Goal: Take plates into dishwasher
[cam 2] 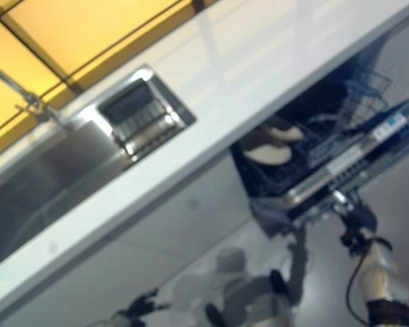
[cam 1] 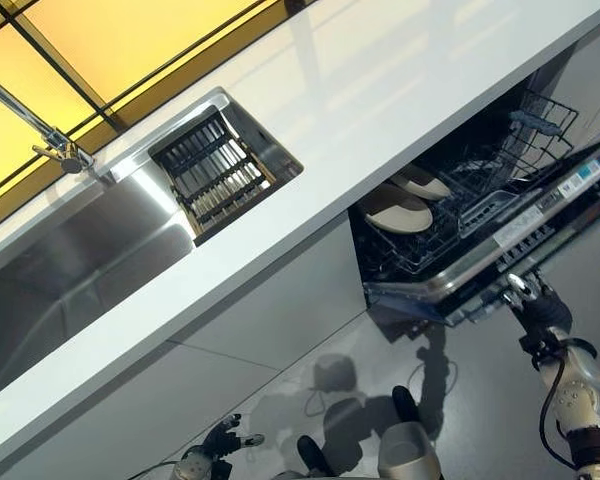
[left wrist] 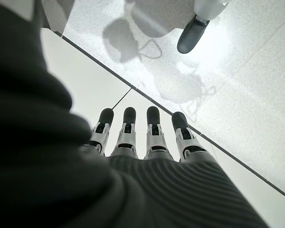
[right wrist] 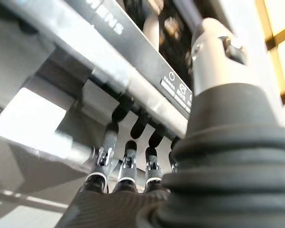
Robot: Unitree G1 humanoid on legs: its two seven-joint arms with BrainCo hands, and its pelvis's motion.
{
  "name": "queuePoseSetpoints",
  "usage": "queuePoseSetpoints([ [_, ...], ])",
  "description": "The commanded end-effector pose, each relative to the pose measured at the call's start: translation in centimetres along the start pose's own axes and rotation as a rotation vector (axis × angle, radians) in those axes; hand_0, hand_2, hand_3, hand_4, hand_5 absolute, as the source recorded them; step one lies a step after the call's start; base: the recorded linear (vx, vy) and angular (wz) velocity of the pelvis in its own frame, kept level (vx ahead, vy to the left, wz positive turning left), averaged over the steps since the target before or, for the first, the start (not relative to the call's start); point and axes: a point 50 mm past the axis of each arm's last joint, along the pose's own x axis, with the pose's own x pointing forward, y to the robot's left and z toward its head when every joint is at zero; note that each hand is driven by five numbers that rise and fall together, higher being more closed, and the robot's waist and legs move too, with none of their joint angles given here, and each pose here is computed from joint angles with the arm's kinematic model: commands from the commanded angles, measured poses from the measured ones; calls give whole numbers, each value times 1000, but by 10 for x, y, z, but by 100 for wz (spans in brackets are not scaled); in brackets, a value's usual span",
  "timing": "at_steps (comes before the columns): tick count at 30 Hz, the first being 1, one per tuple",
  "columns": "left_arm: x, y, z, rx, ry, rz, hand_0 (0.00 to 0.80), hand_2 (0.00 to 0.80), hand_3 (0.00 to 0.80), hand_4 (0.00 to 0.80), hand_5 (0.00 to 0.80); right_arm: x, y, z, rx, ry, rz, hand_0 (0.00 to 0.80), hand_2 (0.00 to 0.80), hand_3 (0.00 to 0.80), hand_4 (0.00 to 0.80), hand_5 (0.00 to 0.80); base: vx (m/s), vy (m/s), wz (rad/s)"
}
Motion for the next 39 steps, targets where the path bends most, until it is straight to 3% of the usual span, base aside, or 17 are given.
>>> queuePoseSetpoints([
  [1,4,37,20,68,-50,97,0,0,0,0,0,39,77,69,23,-273,273,0,0,0,0,0,-4,-28,4],
  [25,3,39,14,68,-39,104,0,0,0,0,0,41,77,67,29,-264,286,0,0,0,0,0,-3,-3,7],
  [28,3,42,13,60,-37,111,0,0,0,0,0,41,85,56,14,-175,405,0,0,0,0,0,0,0,0],
  [33,0,48,10,45,-31,131,0,0,0,0,0,19,95,-7,-17,103,635,0,0,0,0,0,-3,2,1],
  [39,-2,54,3,9,-17,169,0,0,0,0,0,-23,70,-84,45,393,643,0,0,0,0,0,-10,10,2],
])
